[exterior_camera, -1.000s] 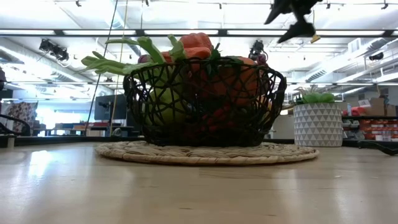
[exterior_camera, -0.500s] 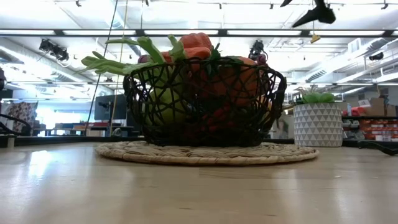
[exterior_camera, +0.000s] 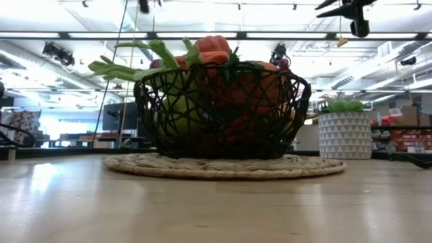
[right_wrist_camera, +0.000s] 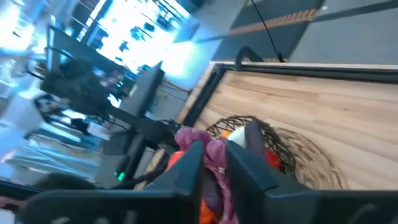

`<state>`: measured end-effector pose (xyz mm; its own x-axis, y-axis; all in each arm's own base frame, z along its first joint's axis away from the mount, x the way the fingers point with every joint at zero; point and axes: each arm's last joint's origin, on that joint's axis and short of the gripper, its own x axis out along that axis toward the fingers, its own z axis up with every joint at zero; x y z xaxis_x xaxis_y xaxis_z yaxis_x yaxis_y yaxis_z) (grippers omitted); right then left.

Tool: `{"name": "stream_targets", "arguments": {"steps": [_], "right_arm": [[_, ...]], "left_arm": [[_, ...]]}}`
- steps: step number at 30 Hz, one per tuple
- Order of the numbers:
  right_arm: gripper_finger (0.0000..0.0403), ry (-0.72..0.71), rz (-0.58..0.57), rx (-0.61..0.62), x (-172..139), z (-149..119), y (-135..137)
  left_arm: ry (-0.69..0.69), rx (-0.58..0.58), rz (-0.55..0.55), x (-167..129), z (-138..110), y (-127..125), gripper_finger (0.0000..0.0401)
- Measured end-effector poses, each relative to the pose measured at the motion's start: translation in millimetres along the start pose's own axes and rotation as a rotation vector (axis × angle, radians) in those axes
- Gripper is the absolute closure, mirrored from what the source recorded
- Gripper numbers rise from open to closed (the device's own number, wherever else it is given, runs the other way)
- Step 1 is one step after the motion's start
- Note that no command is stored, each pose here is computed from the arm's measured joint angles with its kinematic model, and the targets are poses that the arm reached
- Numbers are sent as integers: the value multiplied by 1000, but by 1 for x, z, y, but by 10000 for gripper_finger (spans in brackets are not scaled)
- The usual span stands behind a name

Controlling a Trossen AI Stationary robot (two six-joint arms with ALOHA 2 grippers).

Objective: Build produce basket
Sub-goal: Return to Home Position

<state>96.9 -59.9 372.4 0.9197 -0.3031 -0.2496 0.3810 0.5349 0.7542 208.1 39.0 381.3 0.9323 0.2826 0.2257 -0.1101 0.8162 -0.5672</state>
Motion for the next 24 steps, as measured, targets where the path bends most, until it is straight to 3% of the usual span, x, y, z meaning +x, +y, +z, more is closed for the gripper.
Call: {"name": "stream_targets", "arguments": {"steps": [7, 12, 18, 24], "right_arm": [[395, -93, 121, -43, 4, -20, -22], [389, -159, 215, 37, 14, -37, -44], [396, -152, 269, 76, 34, -65, -83], [396, -238, 354, 115, 47, -86, -115]], "left_arm": [[-87, -48, -31, -49, -27, 28, 398], [-106, -124, -28, -76, -43, 46, 399], [-98, -114, -23, -100, -68, 65, 399], [-203, -156, -85, -119, -88, 82, 399]]}}
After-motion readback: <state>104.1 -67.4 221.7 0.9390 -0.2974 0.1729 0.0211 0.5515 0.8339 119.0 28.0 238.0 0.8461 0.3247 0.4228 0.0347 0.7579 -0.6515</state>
